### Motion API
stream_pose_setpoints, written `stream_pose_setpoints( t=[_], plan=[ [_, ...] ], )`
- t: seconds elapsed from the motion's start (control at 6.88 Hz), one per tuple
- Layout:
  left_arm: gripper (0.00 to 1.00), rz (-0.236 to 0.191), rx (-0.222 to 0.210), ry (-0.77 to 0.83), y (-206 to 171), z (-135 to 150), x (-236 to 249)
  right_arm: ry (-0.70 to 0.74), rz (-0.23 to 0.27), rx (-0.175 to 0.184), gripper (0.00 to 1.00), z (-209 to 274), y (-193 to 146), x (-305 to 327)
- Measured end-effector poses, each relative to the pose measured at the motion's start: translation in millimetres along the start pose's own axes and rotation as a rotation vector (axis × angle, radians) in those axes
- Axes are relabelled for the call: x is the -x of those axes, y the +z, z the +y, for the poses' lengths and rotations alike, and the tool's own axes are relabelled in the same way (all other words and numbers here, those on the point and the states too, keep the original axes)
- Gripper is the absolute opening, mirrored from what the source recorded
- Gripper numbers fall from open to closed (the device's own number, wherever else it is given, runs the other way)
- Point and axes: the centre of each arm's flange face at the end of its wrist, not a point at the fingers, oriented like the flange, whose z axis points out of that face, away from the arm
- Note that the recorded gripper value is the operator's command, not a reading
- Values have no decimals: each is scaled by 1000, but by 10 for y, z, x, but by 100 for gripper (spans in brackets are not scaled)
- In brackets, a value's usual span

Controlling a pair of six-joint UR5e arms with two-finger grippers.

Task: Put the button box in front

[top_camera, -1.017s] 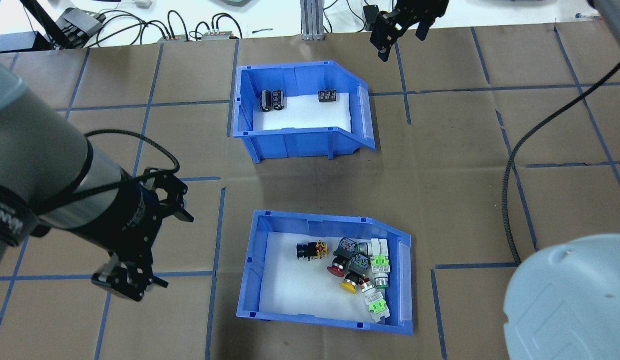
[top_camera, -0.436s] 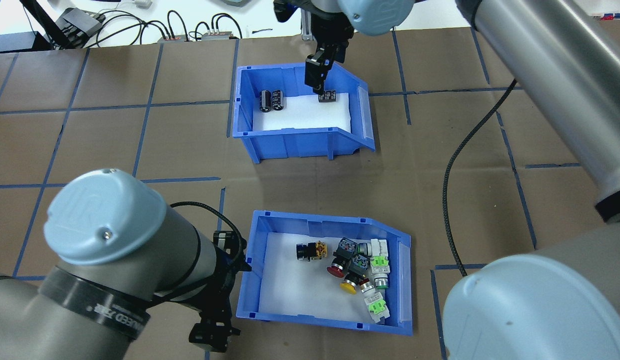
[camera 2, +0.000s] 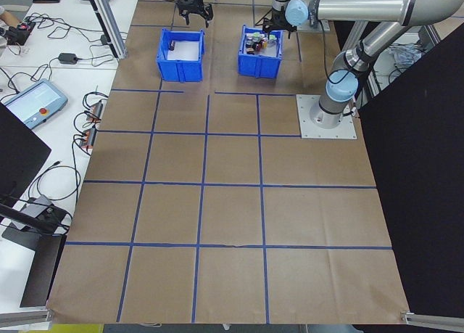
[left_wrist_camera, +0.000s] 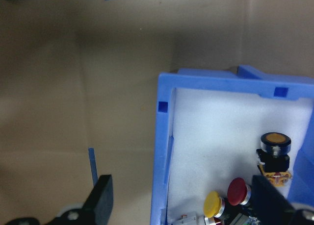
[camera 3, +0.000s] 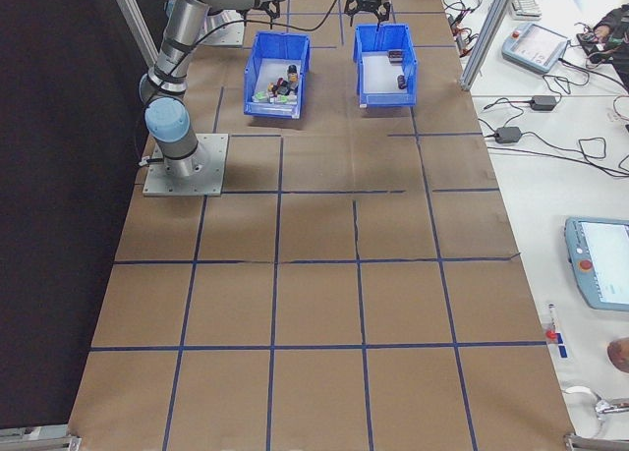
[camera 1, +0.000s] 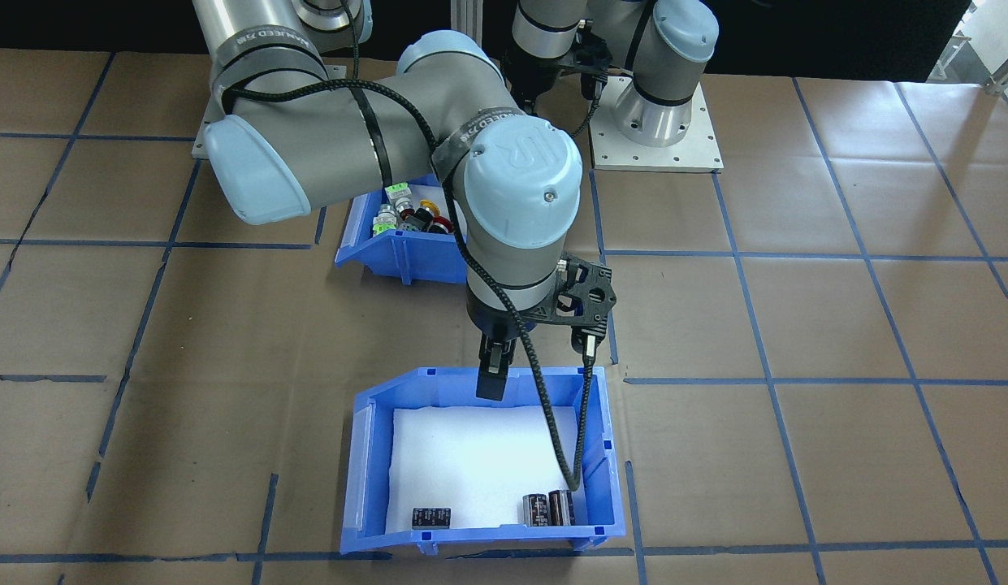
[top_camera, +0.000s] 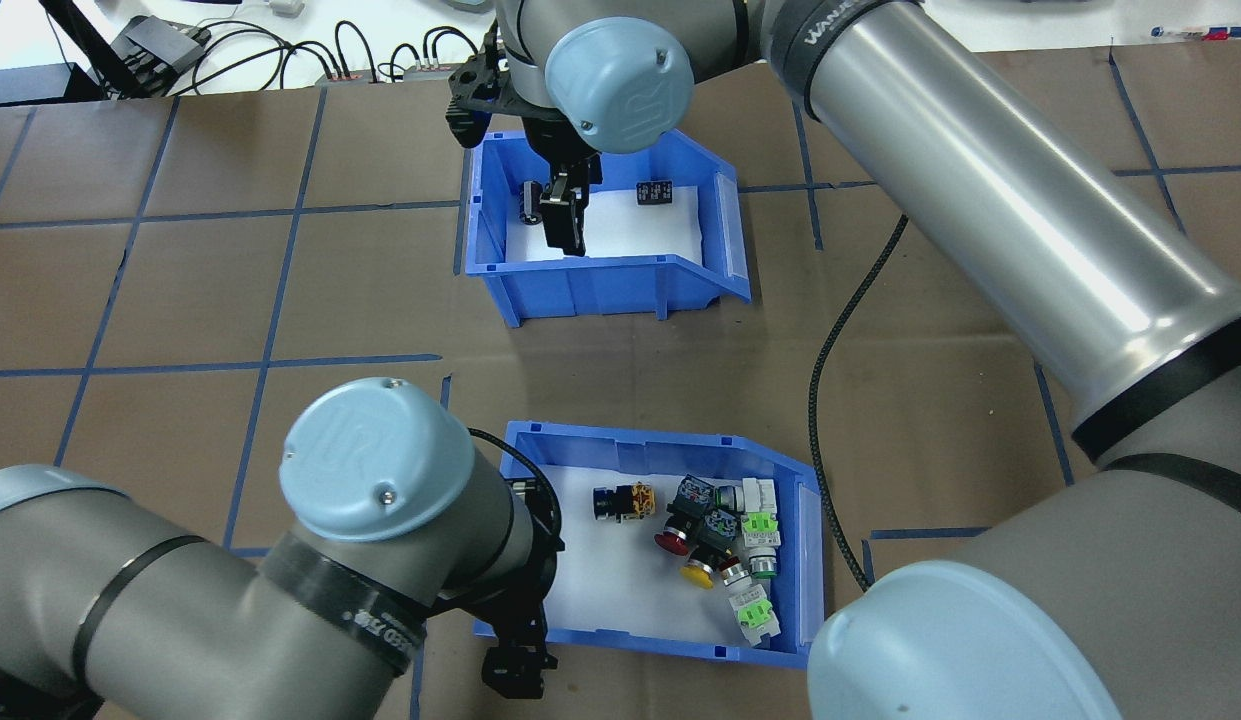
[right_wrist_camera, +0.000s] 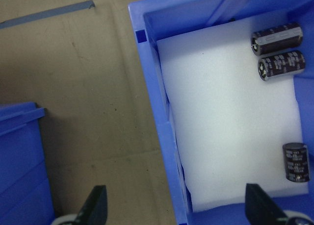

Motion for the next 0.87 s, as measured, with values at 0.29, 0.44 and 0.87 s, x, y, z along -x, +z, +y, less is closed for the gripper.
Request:
stream_pose_setpoints(
  t=[0.29,0.44,0.87],
  plan=[
    [99,-11,-9,6,282,239,14,-74,5,17,100,-122,394,37],
    [99,-16,-12,7,388,264,45,-80,21,9,100,-136,623,50],
    [85,22,6,-12,688,211,96,-73,109,-45,100,-118,1159,95]
  ],
)
